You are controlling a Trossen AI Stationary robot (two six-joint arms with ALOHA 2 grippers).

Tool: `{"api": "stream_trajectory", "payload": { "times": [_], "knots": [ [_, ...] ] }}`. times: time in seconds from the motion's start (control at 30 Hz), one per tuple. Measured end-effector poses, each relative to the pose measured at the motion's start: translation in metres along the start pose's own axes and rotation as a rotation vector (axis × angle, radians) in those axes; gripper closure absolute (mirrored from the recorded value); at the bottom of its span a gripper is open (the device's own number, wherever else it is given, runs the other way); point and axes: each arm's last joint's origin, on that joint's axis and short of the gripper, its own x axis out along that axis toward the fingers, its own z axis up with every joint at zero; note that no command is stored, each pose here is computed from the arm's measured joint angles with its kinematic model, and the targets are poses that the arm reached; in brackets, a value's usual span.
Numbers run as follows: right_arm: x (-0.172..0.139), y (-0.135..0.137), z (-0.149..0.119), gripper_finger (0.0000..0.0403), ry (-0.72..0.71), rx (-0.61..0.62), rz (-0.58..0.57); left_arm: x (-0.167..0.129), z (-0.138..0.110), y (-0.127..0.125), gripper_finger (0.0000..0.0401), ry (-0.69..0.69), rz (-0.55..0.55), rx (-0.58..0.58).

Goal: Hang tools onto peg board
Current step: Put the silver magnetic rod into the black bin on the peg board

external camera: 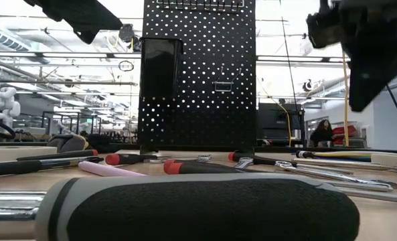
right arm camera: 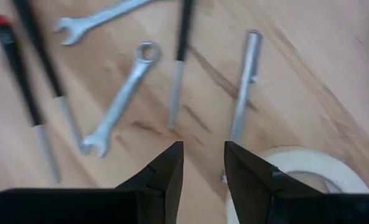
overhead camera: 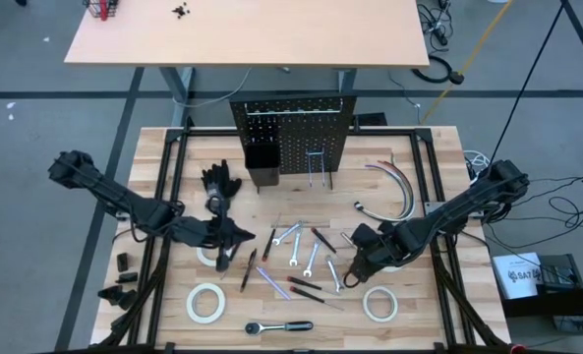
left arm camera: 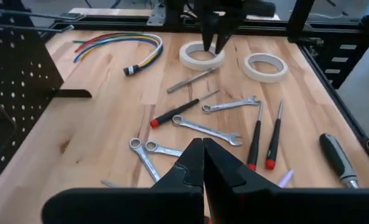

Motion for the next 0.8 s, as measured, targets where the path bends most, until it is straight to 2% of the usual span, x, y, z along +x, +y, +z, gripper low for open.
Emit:
{"api": "stream_trajectory", "payload": {
  "times": [0.23,0.43,0.57,0.8],
  "knots": [
    [0.010,-0.008,0.003,0.0293,-0.006,0.072,-0.022,0.004,-0.001,0.008,0.0401,0.034,-0.086,-0.016],
    [0.015,-0.006,0.012,0.0293,-0.063,0.058,0.036,0.005,0.000,0.012,0.0401,0.032,-0.083,-0.025],
    [0.016,-0.008,0.014,0.0293,-0.063,0.048,0.027,-0.002,0.004,0.014,0.0401,-0.001,-0.087,-0.034],
    [0.017,-0.009,0.014,0.0293,-0.059,0.032,0.027,-0.017,0.013,0.023,0.0401,-0.085,-0.010,-0.019]
  ]
}}
